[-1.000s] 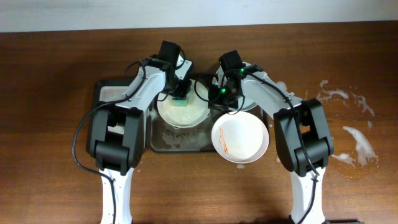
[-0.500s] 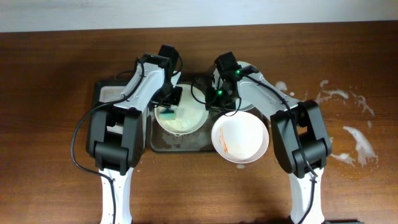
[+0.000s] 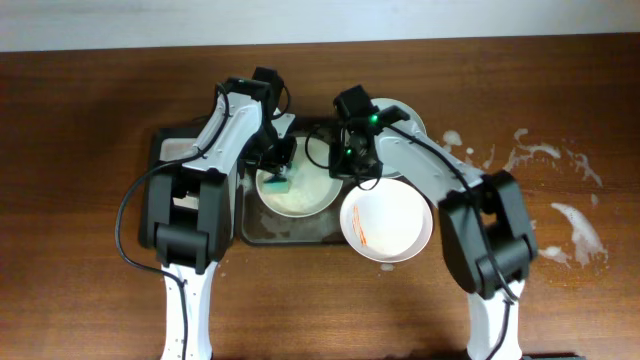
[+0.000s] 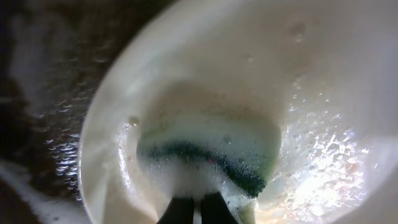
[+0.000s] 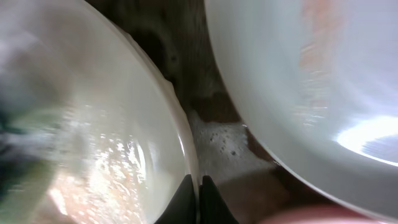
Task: Clean dirty plates on tray and stack at the side
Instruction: 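Lift the cream plate with the right gripper and raise the left gripper away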
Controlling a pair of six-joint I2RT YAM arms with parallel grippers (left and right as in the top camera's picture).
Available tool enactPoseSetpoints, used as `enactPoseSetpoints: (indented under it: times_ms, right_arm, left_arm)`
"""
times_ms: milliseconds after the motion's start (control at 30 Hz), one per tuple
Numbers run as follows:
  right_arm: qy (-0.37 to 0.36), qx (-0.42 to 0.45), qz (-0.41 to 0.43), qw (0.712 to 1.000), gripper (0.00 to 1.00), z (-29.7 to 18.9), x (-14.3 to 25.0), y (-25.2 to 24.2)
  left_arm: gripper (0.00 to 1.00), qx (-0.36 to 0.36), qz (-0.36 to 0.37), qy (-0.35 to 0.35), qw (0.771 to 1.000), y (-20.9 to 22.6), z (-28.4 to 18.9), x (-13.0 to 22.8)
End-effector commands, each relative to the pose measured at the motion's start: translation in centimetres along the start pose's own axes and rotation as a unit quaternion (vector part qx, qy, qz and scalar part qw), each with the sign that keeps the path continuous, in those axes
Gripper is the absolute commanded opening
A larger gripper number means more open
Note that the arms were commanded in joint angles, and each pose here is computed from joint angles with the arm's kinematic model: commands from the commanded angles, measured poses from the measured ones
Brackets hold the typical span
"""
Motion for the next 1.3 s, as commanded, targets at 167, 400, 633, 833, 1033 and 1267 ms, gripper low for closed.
enactPoseSetpoints:
  times_ms: [167,400,633,833,1033,1267]
  right_arm:
    - [-0.046,0.037,0.01,0.998,0.04,-3.0,-0.8,-0.5]
    - [-0.178,0.218,0.011,0.959,0.04,-13.3,-1.6,-4.6]
    - [-0.315,0.426,-0.102,0.842,0.04,-19.7,2.1,0.6]
    - [-0.41,0.448,-0.115,0.786,0.04,-19.6,4.9,4.5]
    - [-0.412,0.444,-0.132,0.784,0.04,-18.4,4.4,5.1]
    - [-0.389,0.511,-0.229,0.732,0.04,-19.3,2.9,6.6]
  left_arm:
    - [0.0,0.093,0.074,-0.075,0.99,-2.2,-10.5,-2.2]
    - [0.0,0.124,0.016,-0.1,0.987,2.6,-12.6,-2.6]
    - [0.0,0.125,0.009,-0.078,0.989,2.9,-11.0,-2.2]
    - [0.0,0.126,0.006,-0.07,0.99,3.2,-9.5,-2.2]
    - [0.0,0.123,0.014,-0.092,0.988,3.3,-9.7,-3.1]
    - [0.0,0.123,0.016,-0.099,0.987,3.3,-9.7,-3.4]
Point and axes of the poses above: each gripper's point midway between its finger pads, its own z axis out along the fingers, its own y axis along the line the jaws close on, x = y × z, the point moved 3 cm from there along -z, back along the fingers, and after that the axes turned 5 degrees about -z, right-handed, at the moved point
